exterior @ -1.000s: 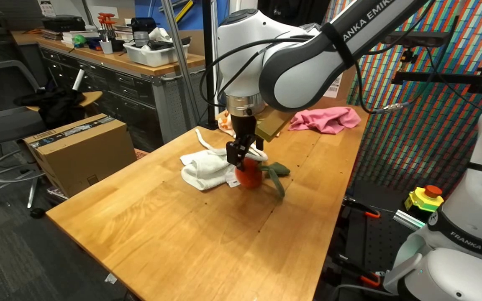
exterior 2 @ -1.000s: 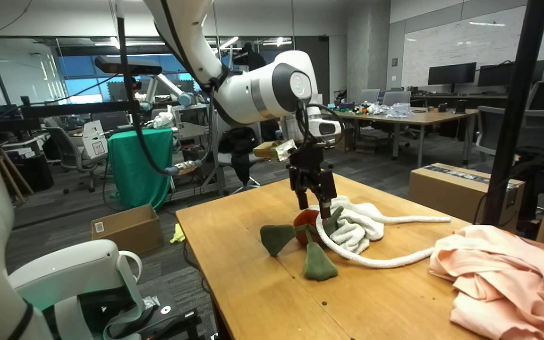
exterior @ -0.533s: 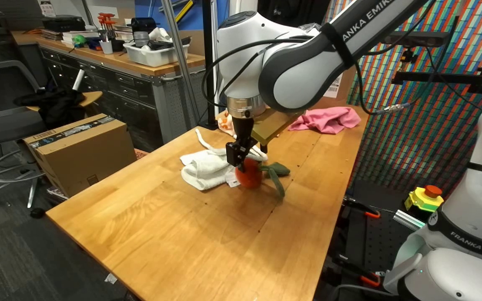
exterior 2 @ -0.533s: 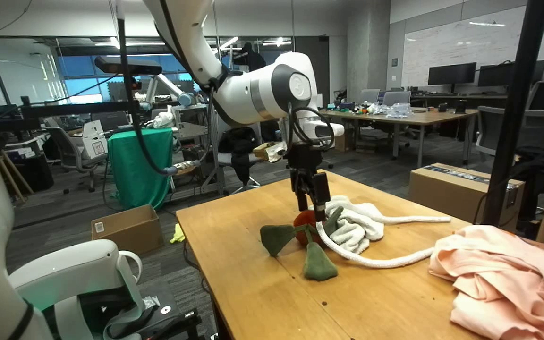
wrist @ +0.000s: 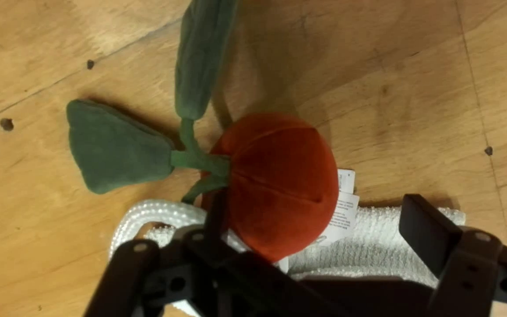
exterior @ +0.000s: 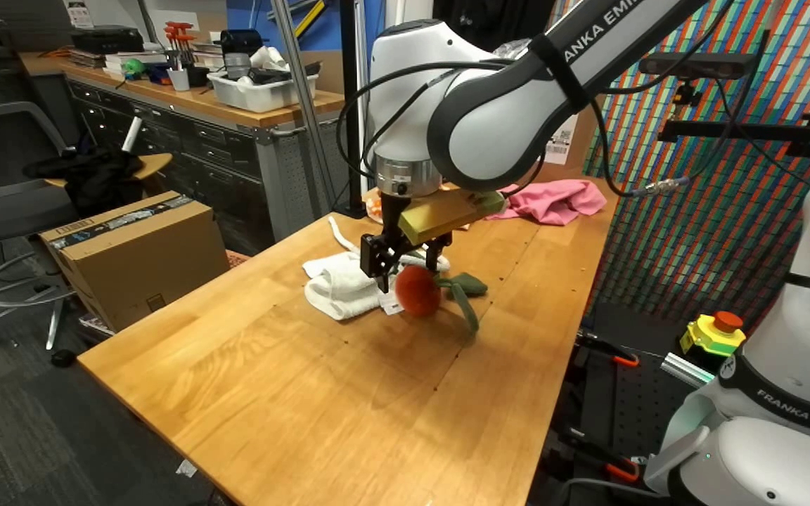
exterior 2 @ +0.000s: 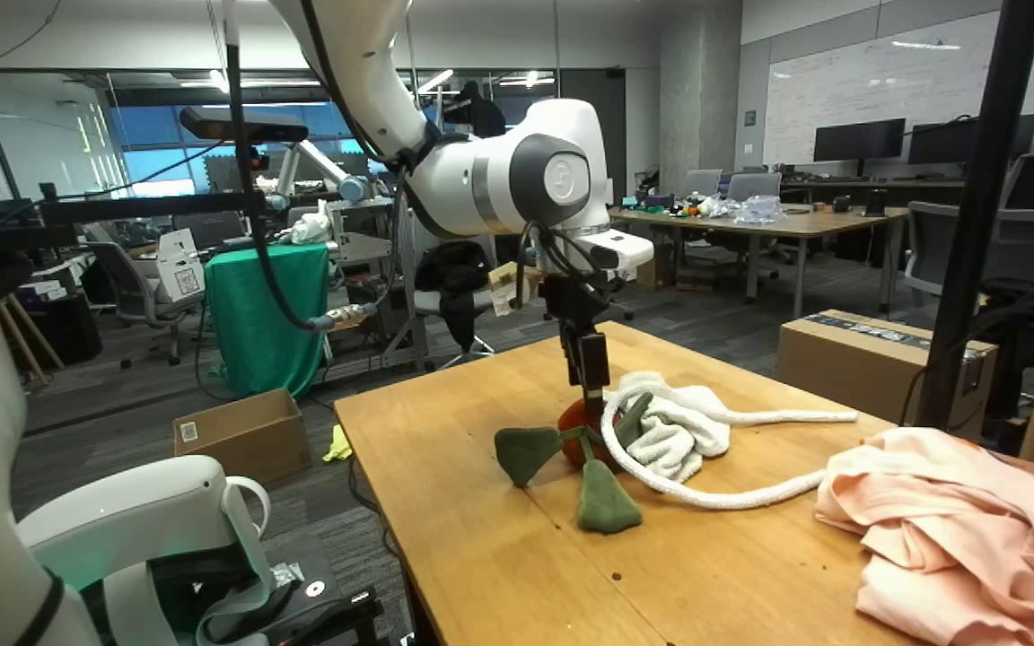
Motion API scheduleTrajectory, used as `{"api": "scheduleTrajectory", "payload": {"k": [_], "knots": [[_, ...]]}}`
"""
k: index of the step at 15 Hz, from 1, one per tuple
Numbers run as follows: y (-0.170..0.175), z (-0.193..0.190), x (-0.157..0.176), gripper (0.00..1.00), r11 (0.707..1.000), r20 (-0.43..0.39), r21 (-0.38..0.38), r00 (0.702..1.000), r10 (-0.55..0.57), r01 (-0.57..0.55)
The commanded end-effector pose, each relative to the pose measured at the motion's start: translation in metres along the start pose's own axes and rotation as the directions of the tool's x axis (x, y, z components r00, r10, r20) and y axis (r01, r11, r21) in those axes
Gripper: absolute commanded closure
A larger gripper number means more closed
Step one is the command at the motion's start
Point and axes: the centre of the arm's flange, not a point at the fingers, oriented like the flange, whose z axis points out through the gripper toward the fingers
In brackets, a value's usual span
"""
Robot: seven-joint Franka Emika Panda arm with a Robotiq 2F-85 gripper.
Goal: Separate the clothes, rope and plush toy on the table
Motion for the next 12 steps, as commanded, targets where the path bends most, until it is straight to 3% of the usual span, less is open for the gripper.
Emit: {"api": "scheduleTrajectory", "payload": {"k": [1,12], "knots": [[0.000,0.005,-0.008,0.00,0.995,-0.019,0.032,0.995,0.099,-0.098],[0.010,0.023,-0.016,0.00,0.969,-0.004,-0.005,0.969,0.248,-0.248]]}}
